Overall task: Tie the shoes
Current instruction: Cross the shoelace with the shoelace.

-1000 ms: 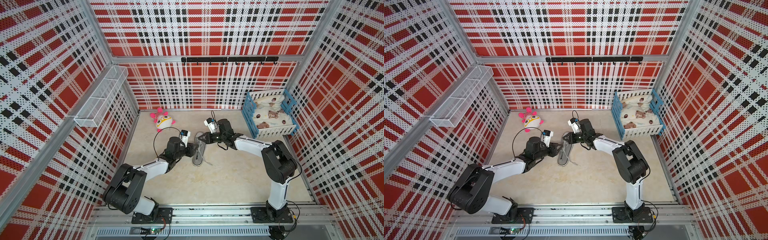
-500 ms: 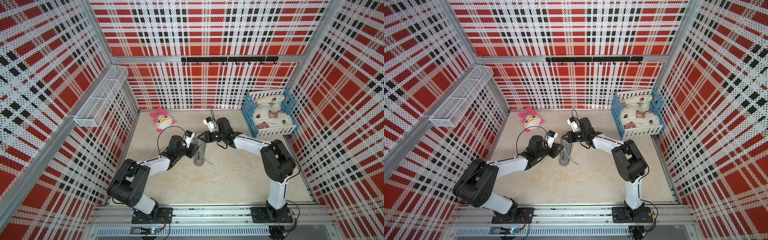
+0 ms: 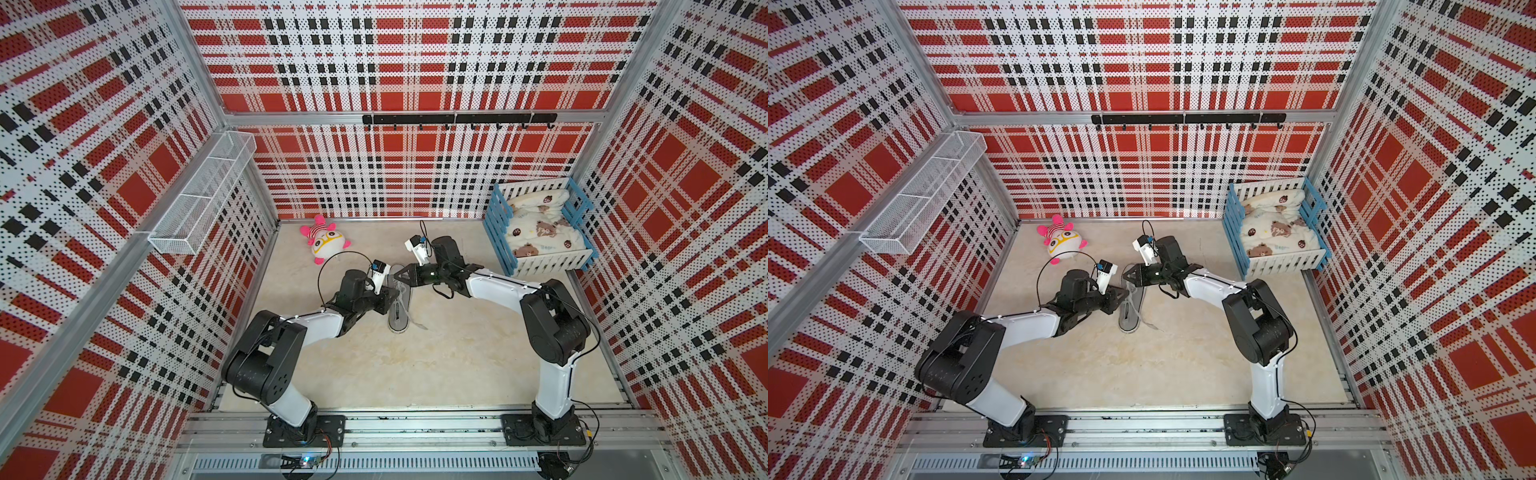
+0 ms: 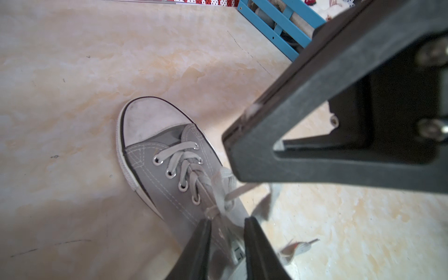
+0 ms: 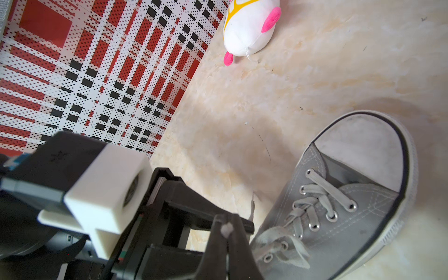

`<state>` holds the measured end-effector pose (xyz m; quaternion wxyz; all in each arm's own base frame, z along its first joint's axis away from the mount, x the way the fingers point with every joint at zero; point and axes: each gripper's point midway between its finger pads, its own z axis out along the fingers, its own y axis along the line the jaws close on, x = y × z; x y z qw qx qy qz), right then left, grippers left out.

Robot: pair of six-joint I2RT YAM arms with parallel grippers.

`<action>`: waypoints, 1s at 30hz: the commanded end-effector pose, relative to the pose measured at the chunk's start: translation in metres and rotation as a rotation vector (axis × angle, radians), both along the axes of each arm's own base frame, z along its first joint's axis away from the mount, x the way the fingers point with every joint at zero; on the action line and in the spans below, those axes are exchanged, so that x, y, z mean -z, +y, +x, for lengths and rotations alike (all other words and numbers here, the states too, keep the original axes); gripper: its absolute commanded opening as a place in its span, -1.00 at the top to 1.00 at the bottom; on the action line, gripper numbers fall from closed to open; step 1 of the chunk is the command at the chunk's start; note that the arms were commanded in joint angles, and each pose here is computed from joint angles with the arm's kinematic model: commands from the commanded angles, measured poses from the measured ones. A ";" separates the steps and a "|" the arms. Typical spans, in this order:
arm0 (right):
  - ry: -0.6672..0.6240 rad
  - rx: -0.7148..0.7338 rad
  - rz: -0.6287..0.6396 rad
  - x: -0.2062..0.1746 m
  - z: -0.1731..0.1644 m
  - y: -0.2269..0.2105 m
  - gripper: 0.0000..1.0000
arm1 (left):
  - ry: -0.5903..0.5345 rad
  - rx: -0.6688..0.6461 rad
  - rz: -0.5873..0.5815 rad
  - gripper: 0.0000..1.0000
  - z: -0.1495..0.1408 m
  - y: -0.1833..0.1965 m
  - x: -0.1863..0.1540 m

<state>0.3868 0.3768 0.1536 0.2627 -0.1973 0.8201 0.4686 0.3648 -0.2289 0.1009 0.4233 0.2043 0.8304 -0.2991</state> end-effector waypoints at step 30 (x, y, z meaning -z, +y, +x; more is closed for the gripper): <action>-0.012 -0.013 0.009 -0.003 0.003 0.014 1.00 | -0.063 0.012 -0.048 0.50 0.003 -0.014 -0.008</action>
